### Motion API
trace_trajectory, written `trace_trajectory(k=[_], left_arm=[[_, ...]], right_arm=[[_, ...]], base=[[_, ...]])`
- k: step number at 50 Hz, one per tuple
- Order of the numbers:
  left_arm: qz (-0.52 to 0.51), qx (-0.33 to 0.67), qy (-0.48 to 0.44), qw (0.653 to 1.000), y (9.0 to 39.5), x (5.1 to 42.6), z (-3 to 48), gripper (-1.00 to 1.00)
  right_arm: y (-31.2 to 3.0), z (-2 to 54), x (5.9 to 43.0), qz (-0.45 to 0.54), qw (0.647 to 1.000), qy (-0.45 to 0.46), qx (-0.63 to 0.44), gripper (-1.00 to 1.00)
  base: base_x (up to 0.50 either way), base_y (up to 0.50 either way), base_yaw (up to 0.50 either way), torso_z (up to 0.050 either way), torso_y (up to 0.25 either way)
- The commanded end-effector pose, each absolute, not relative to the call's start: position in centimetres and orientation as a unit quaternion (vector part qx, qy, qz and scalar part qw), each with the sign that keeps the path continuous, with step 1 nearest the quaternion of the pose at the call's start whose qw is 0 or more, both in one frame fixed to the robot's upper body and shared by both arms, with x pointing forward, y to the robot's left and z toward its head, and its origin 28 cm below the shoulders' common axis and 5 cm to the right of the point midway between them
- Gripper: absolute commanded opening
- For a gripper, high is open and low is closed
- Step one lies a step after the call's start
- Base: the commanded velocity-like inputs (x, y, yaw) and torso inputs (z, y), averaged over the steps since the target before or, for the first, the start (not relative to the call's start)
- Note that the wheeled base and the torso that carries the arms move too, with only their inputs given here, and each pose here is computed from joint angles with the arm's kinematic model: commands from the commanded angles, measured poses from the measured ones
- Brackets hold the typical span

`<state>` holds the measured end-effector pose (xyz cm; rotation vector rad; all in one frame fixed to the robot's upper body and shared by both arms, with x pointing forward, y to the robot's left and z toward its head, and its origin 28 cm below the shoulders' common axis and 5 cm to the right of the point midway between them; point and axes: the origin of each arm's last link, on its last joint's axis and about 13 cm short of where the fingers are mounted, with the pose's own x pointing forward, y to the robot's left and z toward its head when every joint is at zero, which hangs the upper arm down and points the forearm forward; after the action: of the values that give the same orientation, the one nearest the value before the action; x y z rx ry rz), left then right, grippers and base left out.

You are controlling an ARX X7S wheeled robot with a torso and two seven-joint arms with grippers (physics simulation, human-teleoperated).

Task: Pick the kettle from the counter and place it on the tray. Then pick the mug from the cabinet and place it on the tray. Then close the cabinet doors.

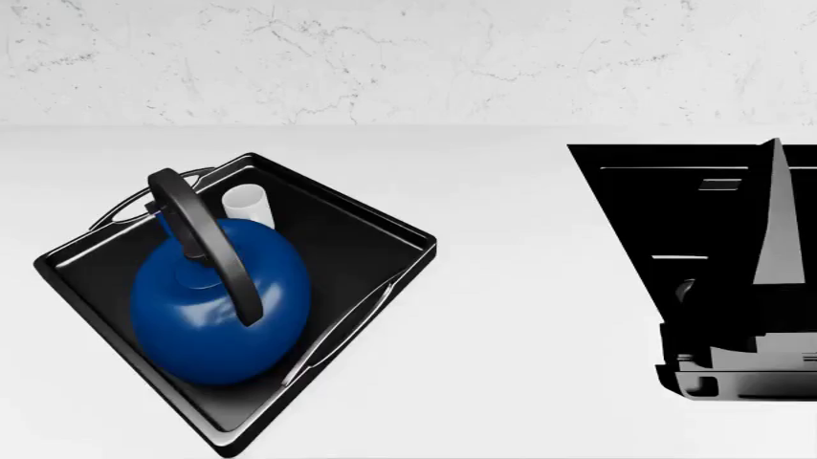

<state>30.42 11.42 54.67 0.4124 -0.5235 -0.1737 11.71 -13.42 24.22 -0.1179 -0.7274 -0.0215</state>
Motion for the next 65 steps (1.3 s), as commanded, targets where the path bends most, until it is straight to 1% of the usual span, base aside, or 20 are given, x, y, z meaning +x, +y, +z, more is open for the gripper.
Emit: trace_trajectory(k=[1, 8, 15, 17, 20, 22, 25, 28, 30, 31, 33, 36, 43, 47, 52, 55, 59, 65], left_arm=[[-0.115, 0.199, -0.12, 0.966, 11.2, 35.1, 47.7, 1.0], [-0.1, 0.198, -0.093, 0.971, 11.6, 36.5, 45.6, 1.0], [-0.092, 0.197, -0.078, 0.973, 11.9, 37.2, 44.6, 1.0], [-0.093, 0.19, -0.081, 0.974, 11.9, 37.1, 44.8, 1.0], [-0.108, 0.156, -0.114, 0.975, 11.8, 36.3, 46.8, 1.0], [-0.121, 0.124, -0.151, 0.973, 12.0, 35.0, 48.8, 1.0], [-0.141, 0.062, -0.212, 0.965, 12.8, 31.8, 52.0, 1.0], [-0.167, 0.016, -0.27, 0.948, 14.0, 28.2, 53.8, 1.0], [-0.196, -0.036, -0.308, 0.93, 15.0, 25.0, 54.0, 1.0], [-0.208, -0.039, -0.325, 0.922, 15.3, 23.7, 53.9, 1.0], [-0.176, -0.045, -0.387, 0.904, 16.4, 21.6, 53.0, 1.0], [-0.149, -0.048, -0.432, 0.888, 18.1, 19.1, 51.0, 1.0], [-0.124, -0.071, -0.462, 0.876, 20.9, 13.6, 44.9, 1.0], [-0.094, -0.096, -0.462, 0.877, 21.9, 11.8, 41.6, 1.0], [-0.089, -0.093, -0.452, 0.883, 22.7, 10.5, 38.5, 1.0], [-0.088, -0.085, -0.459, 0.88, 23.0, 9.7, 37.7, 1.0], [-0.091, -0.098, -0.456, 0.88, 23.5, 8.9, 37.2, 1.0], [-0.08, -0.103, -0.449, 0.884, 24.0, 8.9, 36.9, 1.0]], right_arm=[[-13.4, 24.2, 11.6, -0.009, 0.935, -0.351, -0.056, 1.0], [-13.5, 24.1, 11.5, -0.01, 0.936, -0.348, -0.056, 1.0], [-13.5, 24.0, 11.4, -0.012, 0.937, -0.345, -0.055, 1.0], [-13.5, 24.0, 11.5, -0.013, 0.937, -0.344, -0.055, 1.0], [-13.5, 24.1, 11.5, -0.012, 0.937, -0.346, -0.054, 1.0], [-13.5, 24.1, 11.5, -0.01, 0.937, -0.344, -0.055, 1.0], [-13.4, 24.1, 11.6, -0.011, 0.937, -0.343, -0.059, 1.0], [-13.4, 24.2, 11.7, -0.013, 0.937, -0.344, -0.061, 1.0], [-13.3, 24.4, 11.8, -0.014, 0.936, -0.346, -0.062, 1.0], [-13.3, 24.5, 11.9, -0.014, 0.936, -0.347, -0.062, 1.0], [-13.2, 24.7, 12.0, -0.017, 0.935, -0.35, -0.063, 1.0], [-13.2, 25.0, 12.2, -0.023, 0.933, -0.353, -0.064, 1.0], [-13.1, 25.6, 12.5, -0.036, 0.931, -0.358, -0.065, 1.0], [-13.1, 25.8, 12.6, -0.043, 0.928, -0.366, -0.06, 1.0], [-13.3, 25.7, 12.4, -0.048, 0.924, -0.375, -0.055, 1.0], [-13.4, 25.6, 12.4, -0.049, 0.924, -0.376, -0.055, 1.0], [-13.4, 25.5, 12.3, -0.049, 0.923, -0.377, -0.053, 1.0], [-13.5, 25.4, 12.3, -0.05, 0.922, -0.379, -0.053, 1.0]], base=[[0.0, 0.0, 0.0, 0.0, 0.0], [0.0, 0.0, 0.0, 0.0, 0.0], [0.0, 0.0, 0.0, 0.0, 0.0], [0.0, 0.0, 0.0, 0.0, 0.0], [0.0, 0.0, 0.0, 0.0, 0.0], [0.01, 0.0, 0.0, 0.0, 0.0], [0.01, 0.0, 0.0, 0.0, 0.0], [0.0, 0.0, 0.0, 0.0, 0.0], [0.0, 0.0, 0.0, 0.0, 0.0], [0.0, 0.0, 0.0, 0.0, 0.0], [0.0, 0.0, 0.0, 0.0, 0.0], [0.0, 0.0, 0.0, 0.0, 0.0], [0.0, 0.0, 0.0, 0.0, 0.0], [0.0, -0.1, 0.0, 0.0, 0.0], [0.0, -0.5, 0.0, 0.0, 0.0], [0.0, -0.5, 0.0, 0.0, 0.0], [0.0, -0.5, 0.0, 0.0, 0.0], [0.0, -0.5, 0.0, 0.0, 0.0]])
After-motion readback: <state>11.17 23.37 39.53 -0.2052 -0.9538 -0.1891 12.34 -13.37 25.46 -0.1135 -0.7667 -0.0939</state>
